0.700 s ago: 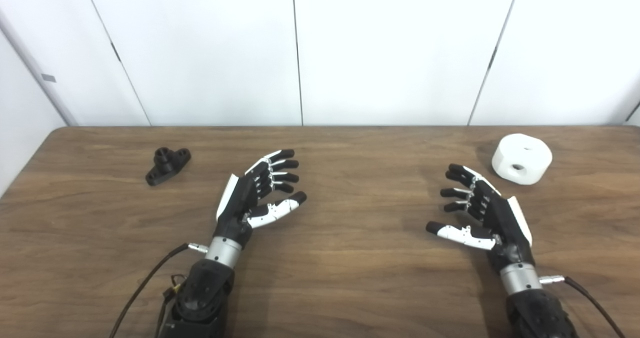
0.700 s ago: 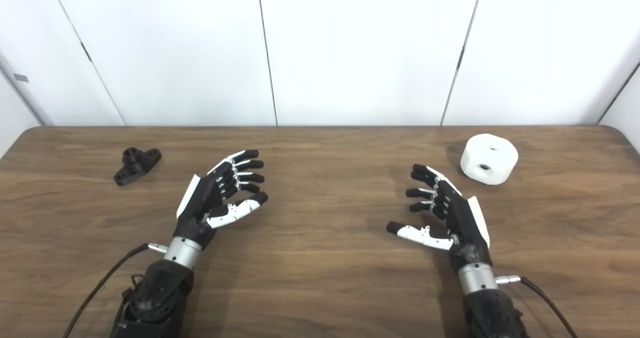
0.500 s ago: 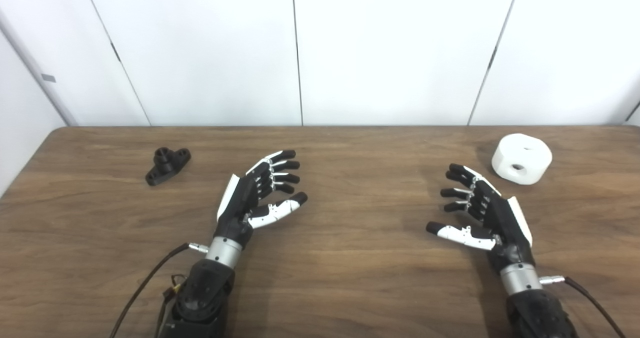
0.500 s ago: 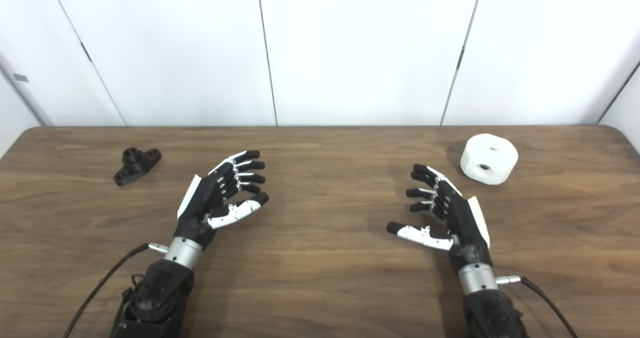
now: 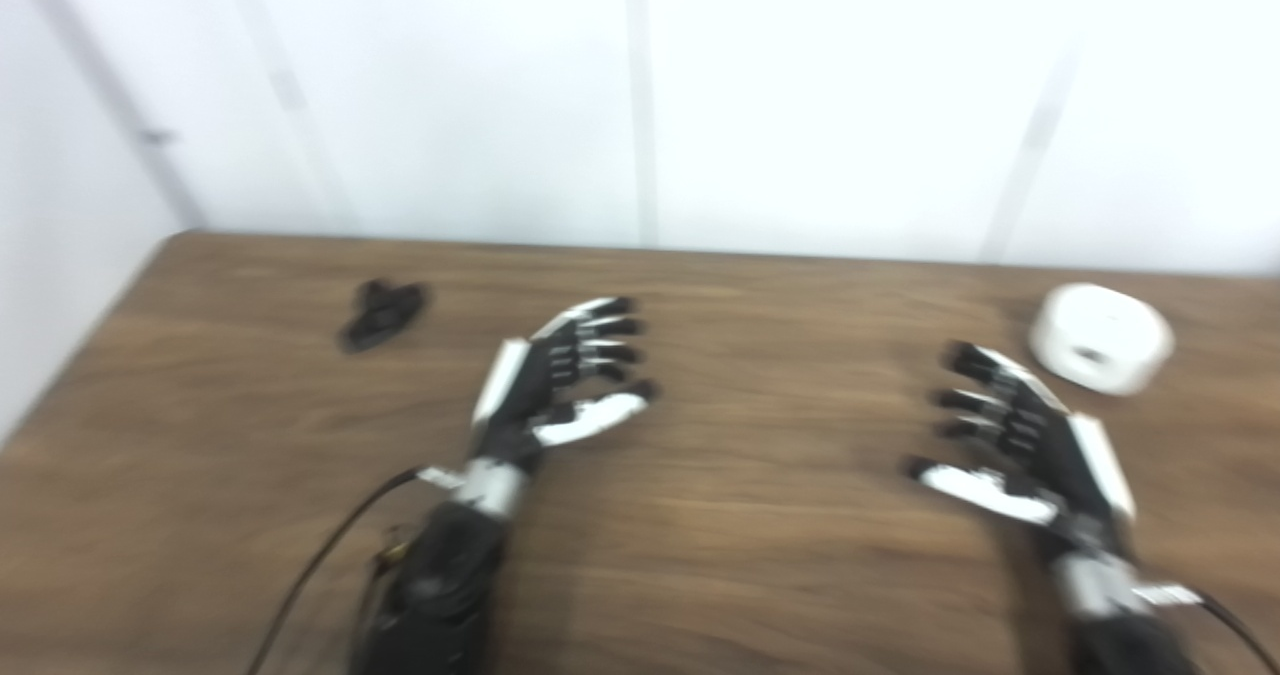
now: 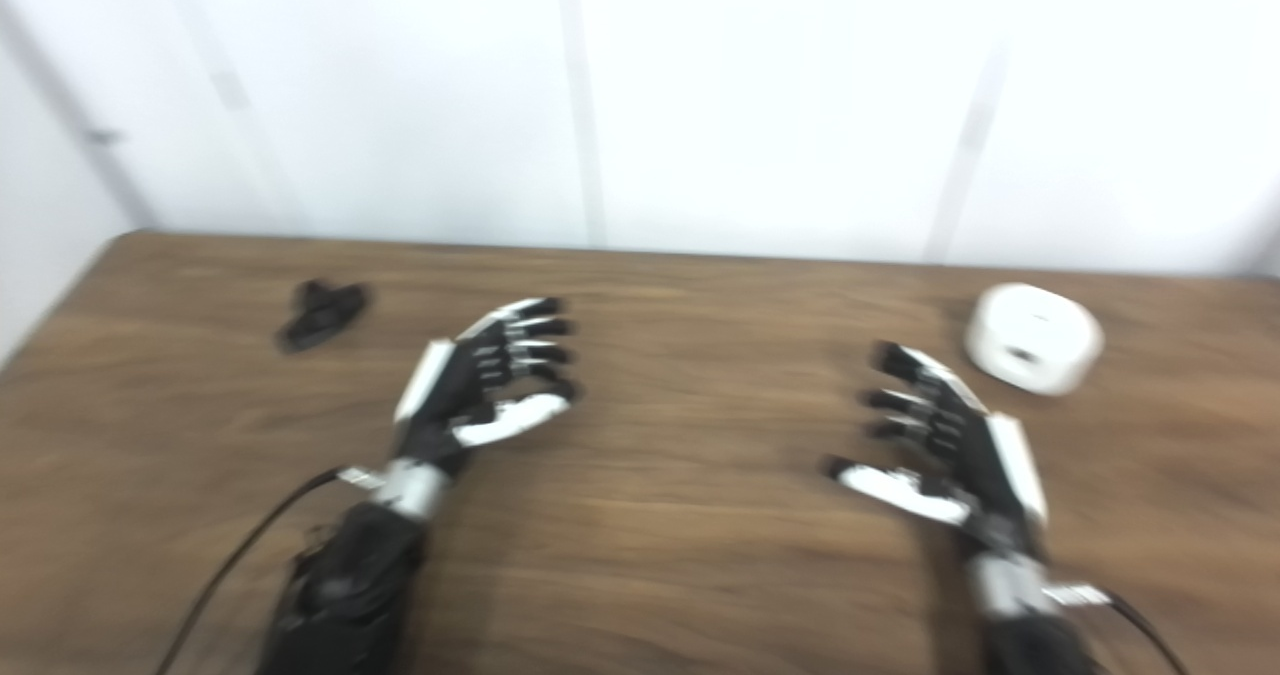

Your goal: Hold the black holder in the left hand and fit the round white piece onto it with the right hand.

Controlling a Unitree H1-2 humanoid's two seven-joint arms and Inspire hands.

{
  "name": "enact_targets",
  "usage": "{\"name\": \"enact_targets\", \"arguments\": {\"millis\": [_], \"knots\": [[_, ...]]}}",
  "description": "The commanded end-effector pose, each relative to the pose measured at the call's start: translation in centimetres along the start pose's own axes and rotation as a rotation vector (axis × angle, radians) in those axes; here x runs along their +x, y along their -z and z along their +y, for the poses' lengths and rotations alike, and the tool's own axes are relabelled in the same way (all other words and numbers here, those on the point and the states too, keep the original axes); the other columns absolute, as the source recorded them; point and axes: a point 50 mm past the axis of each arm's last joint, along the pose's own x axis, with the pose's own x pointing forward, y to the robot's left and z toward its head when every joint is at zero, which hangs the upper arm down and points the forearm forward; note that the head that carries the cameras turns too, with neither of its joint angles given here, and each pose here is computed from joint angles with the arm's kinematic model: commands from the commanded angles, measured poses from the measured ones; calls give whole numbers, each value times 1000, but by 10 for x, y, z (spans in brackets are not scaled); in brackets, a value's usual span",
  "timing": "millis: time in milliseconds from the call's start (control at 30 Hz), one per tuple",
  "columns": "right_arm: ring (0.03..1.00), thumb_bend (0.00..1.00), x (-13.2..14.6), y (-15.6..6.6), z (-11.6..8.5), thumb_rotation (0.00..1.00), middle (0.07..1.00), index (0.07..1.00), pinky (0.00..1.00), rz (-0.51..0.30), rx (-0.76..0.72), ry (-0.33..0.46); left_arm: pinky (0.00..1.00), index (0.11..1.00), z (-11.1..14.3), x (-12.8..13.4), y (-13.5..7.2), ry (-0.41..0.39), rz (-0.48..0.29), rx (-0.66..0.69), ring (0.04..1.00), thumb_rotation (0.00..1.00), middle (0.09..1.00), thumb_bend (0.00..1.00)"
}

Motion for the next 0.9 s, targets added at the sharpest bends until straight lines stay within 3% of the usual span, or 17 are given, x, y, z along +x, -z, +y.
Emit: {"name": "enact_targets", "arguments": {"millis": [0,167,533,733,867], "knots": [[701,736,6,-11,-11,27,823,821,562,-51,13,11,592,793,-21,-8,18,1,65,-53,680,92,763,687],[734,697,4,-11,-19,0,849,847,587,-40,-28,23,567,805,-32,-5,22,13,69,-67,691,45,775,666],[736,679,2,-11,-23,0,865,858,589,-45,-59,23,537,790,-37,-2,25,8,54,-62,678,43,767,671],[740,683,2,-10,-24,0,863,854,589,-38,-49,25,549,789,-36,0,24,-2,59,-58,678,52,770,674],[743,678,3,-10,-23,0,868,859,595,-33,-53,26,549,781,-24,2,17,1,44,-18,681,4,779,666]]}}
